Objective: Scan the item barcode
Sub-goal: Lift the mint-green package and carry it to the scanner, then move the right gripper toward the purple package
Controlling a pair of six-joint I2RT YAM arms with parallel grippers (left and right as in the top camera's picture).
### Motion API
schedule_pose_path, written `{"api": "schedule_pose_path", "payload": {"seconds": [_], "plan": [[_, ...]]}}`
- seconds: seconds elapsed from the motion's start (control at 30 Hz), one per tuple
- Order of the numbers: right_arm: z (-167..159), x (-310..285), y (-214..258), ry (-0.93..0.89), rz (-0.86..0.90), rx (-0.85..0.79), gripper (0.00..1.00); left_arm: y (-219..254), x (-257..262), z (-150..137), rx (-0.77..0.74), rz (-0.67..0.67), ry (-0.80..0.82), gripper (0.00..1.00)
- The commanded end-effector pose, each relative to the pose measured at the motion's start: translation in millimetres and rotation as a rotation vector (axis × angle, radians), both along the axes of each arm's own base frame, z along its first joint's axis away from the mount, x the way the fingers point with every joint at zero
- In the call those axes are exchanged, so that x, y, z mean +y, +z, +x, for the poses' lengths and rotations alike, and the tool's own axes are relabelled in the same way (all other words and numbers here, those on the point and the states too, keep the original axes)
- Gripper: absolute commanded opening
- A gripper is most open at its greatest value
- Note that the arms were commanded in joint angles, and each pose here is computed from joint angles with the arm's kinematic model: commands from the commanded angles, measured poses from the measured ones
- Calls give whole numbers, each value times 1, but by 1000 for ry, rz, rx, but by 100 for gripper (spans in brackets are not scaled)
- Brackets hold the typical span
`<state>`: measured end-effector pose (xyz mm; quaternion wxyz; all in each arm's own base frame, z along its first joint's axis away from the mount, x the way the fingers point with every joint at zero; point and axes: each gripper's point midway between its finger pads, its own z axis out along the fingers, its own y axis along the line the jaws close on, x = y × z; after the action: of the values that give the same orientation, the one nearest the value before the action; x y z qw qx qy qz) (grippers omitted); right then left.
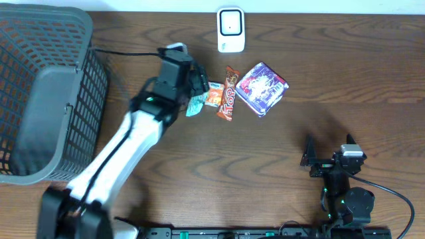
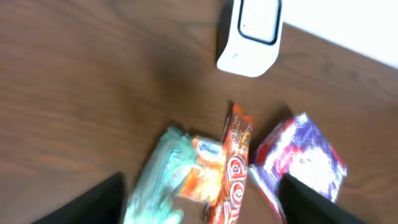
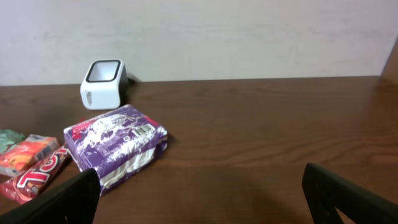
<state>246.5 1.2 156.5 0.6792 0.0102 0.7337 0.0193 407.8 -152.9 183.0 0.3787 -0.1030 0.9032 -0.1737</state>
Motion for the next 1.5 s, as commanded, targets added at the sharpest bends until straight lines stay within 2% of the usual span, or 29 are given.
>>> {"api": "schedule_pose_path", "payload": {"seconds": [0.0,0.17,0.37,0.47,0.57,0.67,0.83,0.93,1.0,1.17,1.47], "plan": [[0,-1,-1,-4,-11,2,99,39,38,-24,-38,57,12,100],[0,-1,-1,-4,-11,2,99,46,85,-70,53,103,81,98],[1,-4,12,-23,-10,-50,99,52,107,-100,90,110,127,98],[-3,30,36,178,187,-128,99,50,108,-105,106,114,126,98],[-11,57,39,337,290,-107,99,49,108,-105,111,115,126,98],[-23,72,71,463,398,-197,99,47,108,-104,116,116,126,98],[-49,68,143,499,340,-511,99,47,108,-104,117,117,126,98],[-55,61,172,454,298,-573,99,47,108,-104,117,117,126,98],[-50,61,186,431,227,-542,99,47,108,-104,117,117,125,98],[-15,72,206,443,46,-320,99,47,108,-104,117,117,126,98],[74,76,177,491,40,403,99,47,108,-104,117,117,126,98]]}}
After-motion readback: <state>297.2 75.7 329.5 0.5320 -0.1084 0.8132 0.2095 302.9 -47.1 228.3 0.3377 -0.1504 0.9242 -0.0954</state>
